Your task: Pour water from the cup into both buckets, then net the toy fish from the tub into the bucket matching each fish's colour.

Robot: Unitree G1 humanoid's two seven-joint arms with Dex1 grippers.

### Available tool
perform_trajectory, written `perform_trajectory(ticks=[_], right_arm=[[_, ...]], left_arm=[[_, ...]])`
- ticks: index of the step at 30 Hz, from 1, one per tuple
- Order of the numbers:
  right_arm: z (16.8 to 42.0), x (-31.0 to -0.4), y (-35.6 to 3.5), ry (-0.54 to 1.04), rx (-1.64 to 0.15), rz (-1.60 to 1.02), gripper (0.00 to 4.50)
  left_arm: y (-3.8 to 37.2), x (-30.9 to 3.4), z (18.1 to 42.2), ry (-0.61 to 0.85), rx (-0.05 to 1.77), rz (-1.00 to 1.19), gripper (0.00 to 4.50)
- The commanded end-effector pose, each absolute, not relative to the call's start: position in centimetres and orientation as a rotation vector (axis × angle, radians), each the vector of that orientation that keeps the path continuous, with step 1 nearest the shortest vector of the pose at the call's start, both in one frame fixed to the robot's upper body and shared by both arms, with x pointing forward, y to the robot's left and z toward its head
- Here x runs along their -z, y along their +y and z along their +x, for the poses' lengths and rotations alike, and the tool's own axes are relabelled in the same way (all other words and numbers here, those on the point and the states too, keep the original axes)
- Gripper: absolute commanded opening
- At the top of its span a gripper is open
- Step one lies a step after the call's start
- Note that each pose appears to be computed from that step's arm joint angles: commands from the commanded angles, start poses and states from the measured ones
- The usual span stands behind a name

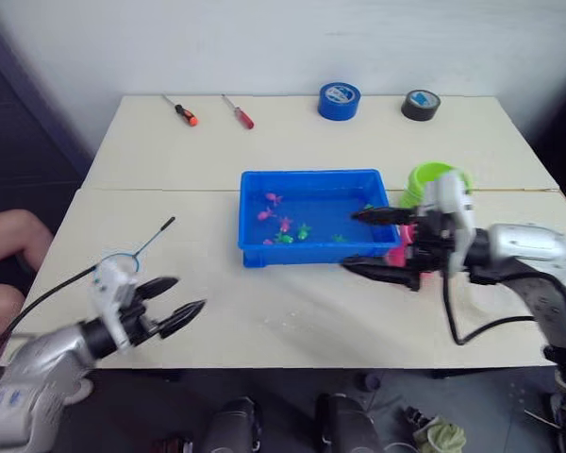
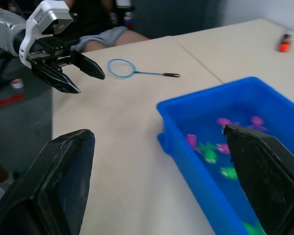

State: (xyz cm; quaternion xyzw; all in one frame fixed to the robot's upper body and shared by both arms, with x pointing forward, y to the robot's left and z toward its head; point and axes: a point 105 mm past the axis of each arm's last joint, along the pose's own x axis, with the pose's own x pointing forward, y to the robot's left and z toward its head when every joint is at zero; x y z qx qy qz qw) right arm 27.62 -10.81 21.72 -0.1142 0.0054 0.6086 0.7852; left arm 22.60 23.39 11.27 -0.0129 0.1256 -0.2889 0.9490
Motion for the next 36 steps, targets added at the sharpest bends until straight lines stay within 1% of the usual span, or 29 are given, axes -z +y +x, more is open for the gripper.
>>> perform_trajectory(ticks=[1,4,6,8,10,15,17,19,22,23,25,27,30,36], right_arm=[[27.2,-21.8,-9.7,-0.024,-1.395,-0.282,4.40],[27.2,-21.5,-9.2,-0.028,-1.418,-0.272,4.40],[27.2,-21.3,-9.0,-0.029,-1.427,-0.267,4.40],[27.2,-21.0,-8.9,-0.028,-1.428,-0.280,4.40],[27.4,-20.9,-8.9,-0.037,-1.413,-0.295,4.40],[27.6,-20.9,-9.1,-0.065,-1.357,-0.301,4.40],[27.4,-20.7,-9.2,-0.063,-1.335,-0.306,4.40],[27.2,-20.6,-9.1,-0.062,-1.323,-0.304,4.40],[26.6,-20.3,-9.1,-0.067,-1.292,-0.306,4.40],[26.5,-20.3,-9.1,-0.068,-1.281,-0.307,4.40],[26.2,-20.3,-9.3,-0.067,-1.260,-0.309,4.40],[25.8,-20.3,-9.7,-0.064,-1.230,-0.304,4.40],[25.3,-20.1,-10.4,-0.051,-1.187,-0.309,4.40],[24.5,-20.5,-11.2,-0.044,-1.129,-0.311,4.40]], left_arm=[[26.2,-11.5,19.7,0.245,0.422,0.024,4.50],[27.7,-10.7,17.9,0.287,0.355,0.025,4.50],[28.4,-10.6,17.4,0.298,0.334,0.024,4.50],[29.0,-10.7,17.5,0.307,0.335,0.035,4.50],[30.0,-11.0,18.2,0.337,0.368,0.080,4.50],[32.5,-12.1,22.7,0.401,0.446,0.168,4.50],[33.0,-12.3,25.5,0.419,0.468,0.216,4.50],[33.4,-12.2,27.7,0.453,0.468,0.237,4.50],[33.4,-12.3,32.3,0.506,0.492,0.313,4.50],[33.2,-12.4,33.4,0.521,0.503,0.318,4.50],[33.1,-12.3,34.8,0.548,0.502,0.336,4.50],[33.4,-11.8,36.2,0.603,0.471,0.386,4.50],[33.4,-11.6,38.0,0.633,0.404,0.398,4.50],[32.4,-11.1,40.0,0.631,0.318,0.385,4.50]])
